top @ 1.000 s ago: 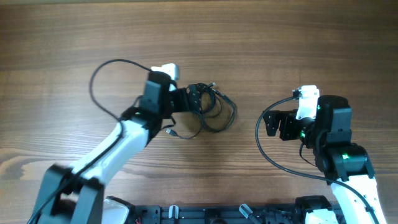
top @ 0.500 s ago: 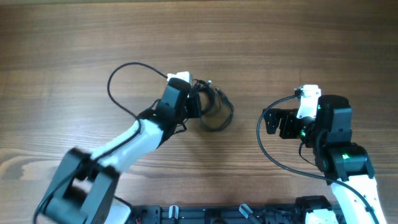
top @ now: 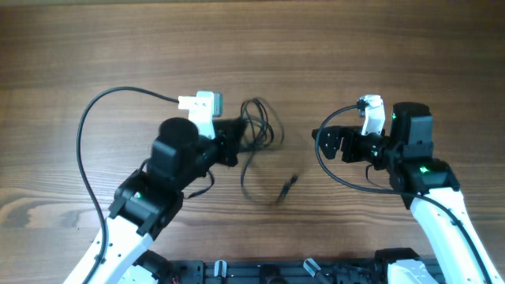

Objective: Untangle cables

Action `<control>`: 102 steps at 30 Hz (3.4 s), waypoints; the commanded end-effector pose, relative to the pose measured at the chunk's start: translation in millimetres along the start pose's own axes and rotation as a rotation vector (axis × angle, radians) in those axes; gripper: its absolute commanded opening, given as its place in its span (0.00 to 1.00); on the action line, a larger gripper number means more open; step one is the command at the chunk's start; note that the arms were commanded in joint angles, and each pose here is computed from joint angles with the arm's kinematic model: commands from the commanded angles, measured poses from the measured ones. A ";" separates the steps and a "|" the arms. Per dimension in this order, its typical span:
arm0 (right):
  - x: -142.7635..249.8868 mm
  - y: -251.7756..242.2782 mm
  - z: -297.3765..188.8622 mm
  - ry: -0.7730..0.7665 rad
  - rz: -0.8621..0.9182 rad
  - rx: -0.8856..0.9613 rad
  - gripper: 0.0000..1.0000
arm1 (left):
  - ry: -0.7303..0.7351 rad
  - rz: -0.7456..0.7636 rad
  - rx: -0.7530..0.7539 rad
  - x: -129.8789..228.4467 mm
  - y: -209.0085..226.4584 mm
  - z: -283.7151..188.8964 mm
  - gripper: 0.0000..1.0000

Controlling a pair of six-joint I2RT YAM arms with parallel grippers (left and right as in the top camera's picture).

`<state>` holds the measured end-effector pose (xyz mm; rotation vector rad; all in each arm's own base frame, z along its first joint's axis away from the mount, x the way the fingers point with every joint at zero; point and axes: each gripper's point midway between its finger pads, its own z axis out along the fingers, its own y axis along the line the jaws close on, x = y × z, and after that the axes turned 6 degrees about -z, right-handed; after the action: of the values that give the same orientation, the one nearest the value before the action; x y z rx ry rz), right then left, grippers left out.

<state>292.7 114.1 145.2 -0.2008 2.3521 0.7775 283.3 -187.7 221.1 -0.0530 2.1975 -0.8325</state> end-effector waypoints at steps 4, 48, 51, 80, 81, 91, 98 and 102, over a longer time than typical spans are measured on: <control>-2.6 3.5 3.1 0.012 0.005 -0.022 0.99 | 0.053 0.064 -0.546 24.8 116.9 40.2 0.32; 26.0 1.3 59.0 0.139 -0.074 0.106 0.85 | 0.210 -0.298 -0.408 46.0 141.7 66.1 0.04; 26.4 29.8 88.9 0.120 -0.175 0.070 0.81 | 0.285 -0.246 -0.135 44.6 84.8 55.9 0.04; 79.0 139.1 157.5 0.216 -0.142 -0.410 0.66 | 0.182 -0.081 0.344 12.4 -31.9 -39.5 0.04; 77.0 140.2 157.5 0.206 -0.145 -0.414 0.64 | 0.182 -0.081 0.344 12.4 -31.9 -39.5 0.04; 70.0 96.2 171.4 0.163 0.013 -0.143 0.04 | 0.111 -0.075 0.275 -0.1 -21.0 -34.7 0.04; 77.3 105.4 164.3 0.212 -0.046 -0.221 0.04 | -0.027 -0.125 -0.125 -11.6 51.9 -32.4 0.04; 75.9 124.3 132.0 0.250 -0.170 -0.350 0.04 | -0.055 -0.142 -0.453 -7.2 114.9 -32.4 0.04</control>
<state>271.2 292.3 46.0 -0.5082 2.4813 1.0665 276.6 -112.9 189.0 -0.3405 2.3280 -0.6475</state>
